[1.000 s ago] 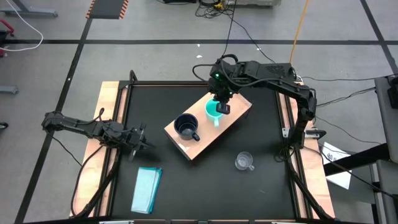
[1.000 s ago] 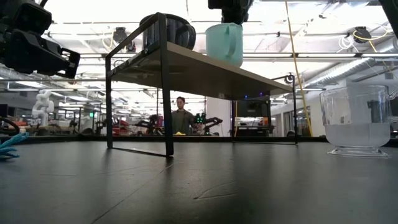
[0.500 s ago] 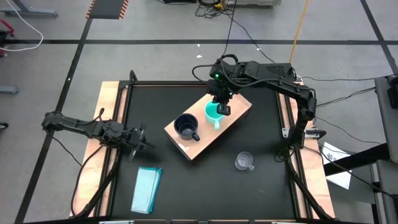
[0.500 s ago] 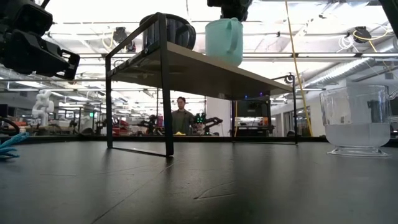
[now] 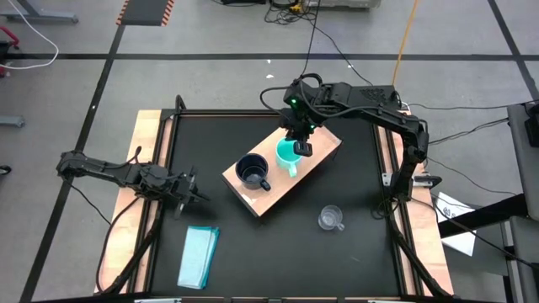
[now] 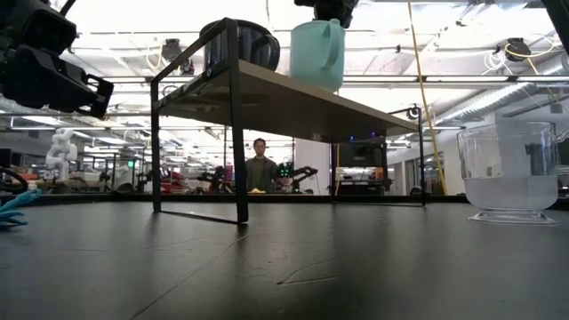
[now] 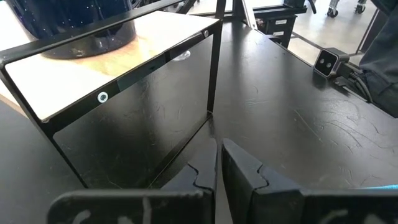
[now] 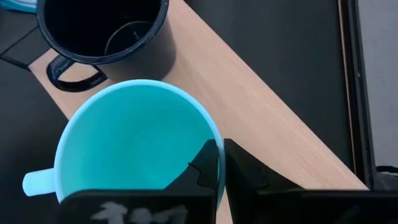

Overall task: Stack small to large cups/mugs on shelf
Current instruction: Put the blue cup on the shelf

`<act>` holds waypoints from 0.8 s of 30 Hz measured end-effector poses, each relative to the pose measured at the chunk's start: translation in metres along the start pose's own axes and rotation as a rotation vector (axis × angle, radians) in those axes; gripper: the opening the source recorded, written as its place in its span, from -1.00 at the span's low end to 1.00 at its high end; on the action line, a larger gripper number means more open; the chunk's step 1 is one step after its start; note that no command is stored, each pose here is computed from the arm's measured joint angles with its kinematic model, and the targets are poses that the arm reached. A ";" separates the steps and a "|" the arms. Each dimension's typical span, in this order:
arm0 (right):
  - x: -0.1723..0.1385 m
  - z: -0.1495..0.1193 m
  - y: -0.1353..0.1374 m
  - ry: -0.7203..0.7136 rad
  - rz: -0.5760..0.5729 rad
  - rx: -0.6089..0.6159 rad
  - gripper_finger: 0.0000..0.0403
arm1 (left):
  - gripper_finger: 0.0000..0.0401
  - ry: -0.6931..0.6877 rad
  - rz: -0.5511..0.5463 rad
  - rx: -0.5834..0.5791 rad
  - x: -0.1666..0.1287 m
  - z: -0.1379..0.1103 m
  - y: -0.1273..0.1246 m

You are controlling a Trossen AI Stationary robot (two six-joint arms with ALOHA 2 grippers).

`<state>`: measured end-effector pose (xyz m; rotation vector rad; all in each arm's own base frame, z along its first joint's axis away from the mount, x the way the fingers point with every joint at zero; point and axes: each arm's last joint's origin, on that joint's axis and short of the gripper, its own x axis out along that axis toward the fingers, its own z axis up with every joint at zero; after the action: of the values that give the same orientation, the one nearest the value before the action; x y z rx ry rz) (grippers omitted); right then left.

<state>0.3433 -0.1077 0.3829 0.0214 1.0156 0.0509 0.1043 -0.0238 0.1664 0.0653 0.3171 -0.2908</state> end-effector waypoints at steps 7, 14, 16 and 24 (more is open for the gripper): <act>0.000 0.001 0.000 -0.005 -0.005 0.007 -0.99 | -0.87 0.000 0.001 0.000 0.000 0.000 0.000; 0.000 0.004 0.000 -0.053 0.035 0.022 -0.99 | -0.87 0.000 0.002 0.000 0.000 0.000 0.000; 0.000 0.003 0.001 -0.043 0.036 0.024 -0.99 | -0.87 0.000 0.002 0.000 0.000 0.000 0.000; 0.021 -0.007 -0.002 0.035 -0.001 0.034 -0.99 | -0.87 0.001 0.006 0.003 0.000 0.000 0.000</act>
<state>0.3486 -0.1088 0.3617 0.0513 1.0513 0.0337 0.1043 -0.0236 0.1663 0.0694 0.3175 -0.2849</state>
